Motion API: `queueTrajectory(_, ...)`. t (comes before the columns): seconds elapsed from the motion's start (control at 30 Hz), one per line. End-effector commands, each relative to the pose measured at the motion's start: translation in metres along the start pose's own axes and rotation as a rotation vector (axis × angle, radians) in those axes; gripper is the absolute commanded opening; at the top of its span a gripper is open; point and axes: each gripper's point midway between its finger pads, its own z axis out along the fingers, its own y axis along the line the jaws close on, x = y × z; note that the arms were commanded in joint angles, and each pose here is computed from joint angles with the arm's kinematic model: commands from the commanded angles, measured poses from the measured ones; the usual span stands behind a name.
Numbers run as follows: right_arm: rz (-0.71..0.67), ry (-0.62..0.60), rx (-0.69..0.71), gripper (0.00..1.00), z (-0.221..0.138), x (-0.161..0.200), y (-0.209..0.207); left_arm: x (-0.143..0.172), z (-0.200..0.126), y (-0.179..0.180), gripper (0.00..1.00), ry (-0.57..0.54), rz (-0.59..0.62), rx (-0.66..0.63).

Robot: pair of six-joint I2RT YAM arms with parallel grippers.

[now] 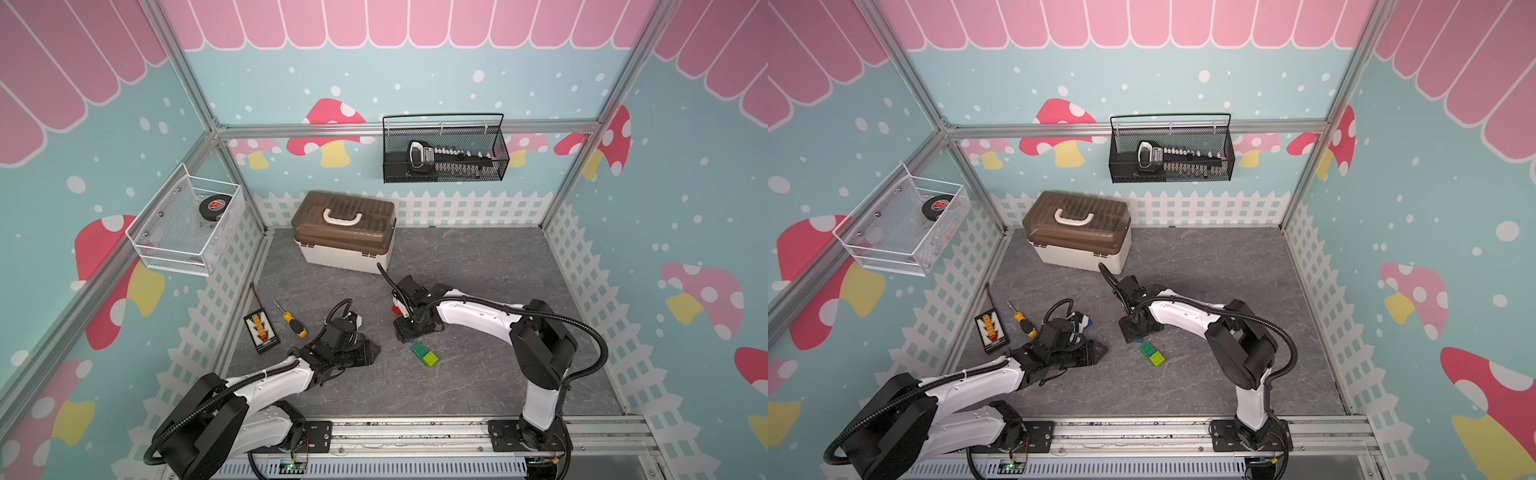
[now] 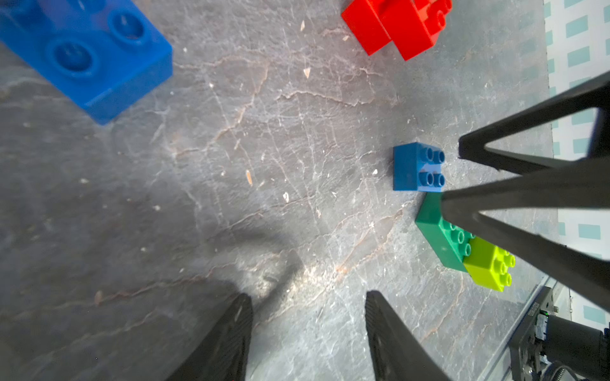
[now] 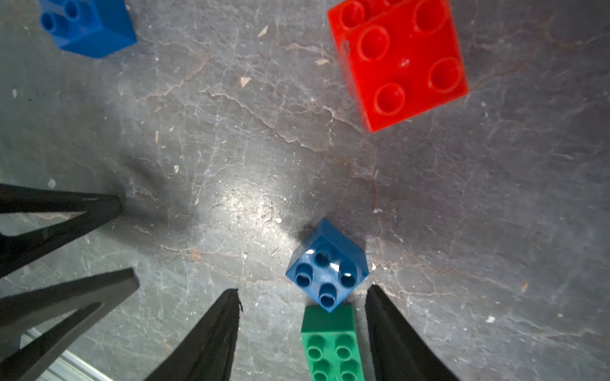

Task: Assemble the letter y with lego
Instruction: Pick up the lego brick from the center of the board.

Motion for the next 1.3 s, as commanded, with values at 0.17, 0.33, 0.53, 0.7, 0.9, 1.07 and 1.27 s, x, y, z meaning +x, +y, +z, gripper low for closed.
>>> queueTrajectory(0.17,0.082,0.02,-0.032,0.63,0.016,0.008,-0.005,-0.001,-0.003,0.005,0.57,-0.016,0.003,-0.023)
queueTrajectory(0.33,0.062,0.024,-0.069,0.62,0.023,0.001,0.004,0.0,-0.002,0.006,0.57,-0.01,0.002,-0.027)
queueTrajectory(0.53,0.017,0.028,-0.119,0.6,0.027,-0.011,0.019,0.0,-0.002,0.008,0.56,-0.013,-0.003,-0.034)
queueTrajectory(0.7,-0.06,0.049,-0.023,0.58,0.027,-0.007,0.013,0.001,-0.003,0.009,0.56,-0.01,-0.005,-0.038)
queueTrajectory(0.9,-0.132,0.107,0.116,0.59,0.024,0.016,-0.008,0.002,-0.003,0.011,0.56,-0.016,-0.008,-0.042)
queueTrajectory(1.07,-0.156,0.116,0.13,0.55,0.025,0.023,-0.006,0.003,-0.001,0.011,0.56,-0.011,-0.013,-0.04)
queueTrajectory(1.27,-0.168,0.107,0.133,0.49,0.027,0.018,-0.003,0.004,-0.001,0.012,0.56,-0.005,-0.014,-0.043)
